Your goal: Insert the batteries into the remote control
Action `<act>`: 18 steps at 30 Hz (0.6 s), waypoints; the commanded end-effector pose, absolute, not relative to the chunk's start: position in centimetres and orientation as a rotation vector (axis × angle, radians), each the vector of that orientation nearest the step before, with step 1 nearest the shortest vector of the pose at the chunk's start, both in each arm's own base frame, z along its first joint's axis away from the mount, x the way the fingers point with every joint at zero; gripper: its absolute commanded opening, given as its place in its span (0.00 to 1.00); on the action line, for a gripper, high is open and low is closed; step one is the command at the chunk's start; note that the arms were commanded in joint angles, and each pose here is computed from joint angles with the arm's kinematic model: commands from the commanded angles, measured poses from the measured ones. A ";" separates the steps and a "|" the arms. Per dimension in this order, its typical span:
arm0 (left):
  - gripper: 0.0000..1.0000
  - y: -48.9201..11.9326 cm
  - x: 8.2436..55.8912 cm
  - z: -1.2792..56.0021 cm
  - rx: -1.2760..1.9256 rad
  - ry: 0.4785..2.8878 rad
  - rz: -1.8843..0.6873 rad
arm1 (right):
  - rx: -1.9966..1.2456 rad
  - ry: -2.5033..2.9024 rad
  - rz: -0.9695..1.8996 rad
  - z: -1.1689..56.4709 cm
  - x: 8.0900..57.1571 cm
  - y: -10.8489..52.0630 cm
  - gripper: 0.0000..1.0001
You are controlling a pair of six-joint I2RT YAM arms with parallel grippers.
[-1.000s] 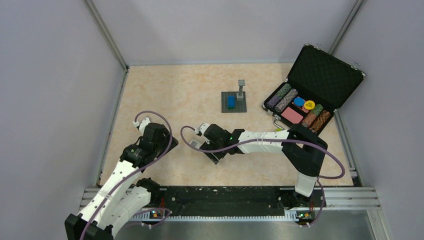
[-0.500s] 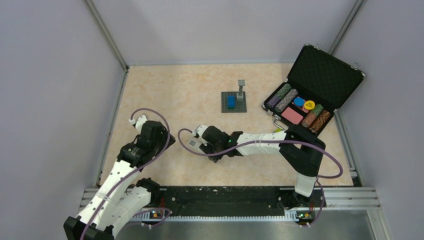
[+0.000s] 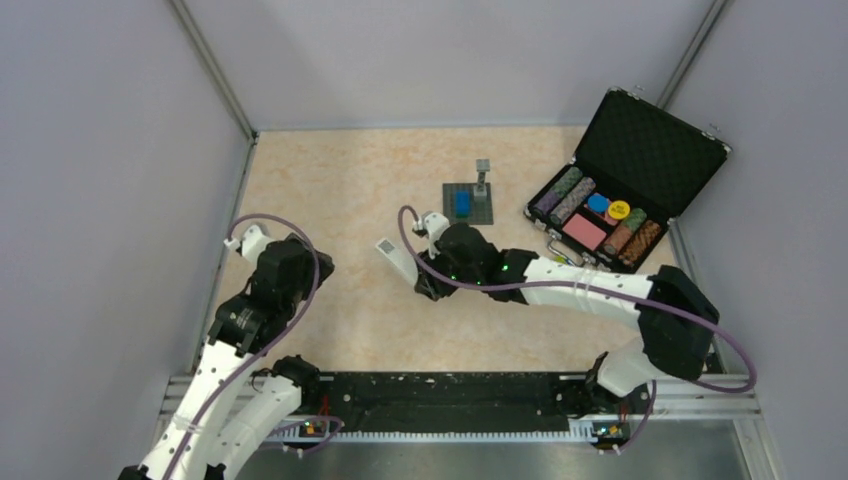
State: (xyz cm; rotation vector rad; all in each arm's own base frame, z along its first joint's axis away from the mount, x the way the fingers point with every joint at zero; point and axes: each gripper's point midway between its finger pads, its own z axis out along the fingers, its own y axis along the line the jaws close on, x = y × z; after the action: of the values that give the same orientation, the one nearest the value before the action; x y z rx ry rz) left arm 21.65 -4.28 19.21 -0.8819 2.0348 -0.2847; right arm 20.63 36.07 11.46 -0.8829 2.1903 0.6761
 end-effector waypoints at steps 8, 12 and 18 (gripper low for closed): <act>0.76 -17.3 22.3 34.7 -0.068 1.661 -1.120 | -0.594 1.947 1.475 27.3 18.7 39.4 0.24; 0.78 -18.8 22.0 36.3 0.060 1.613 -1.183 | -0.576 1.862 1.718 31.3 17.2 40.2 0.24; 0.79 -18.4 22.1 36.9 0.077 1.636 -1.123 | -0.517 1.775 1.928 35.2 16.2 40.2 0.24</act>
State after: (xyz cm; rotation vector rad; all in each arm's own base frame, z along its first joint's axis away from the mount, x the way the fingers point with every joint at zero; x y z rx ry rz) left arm 22.84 -18.22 34.14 -0.0363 1.7153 -1.1356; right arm 18.06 39.69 26.33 -0.4567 2.0608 1.6344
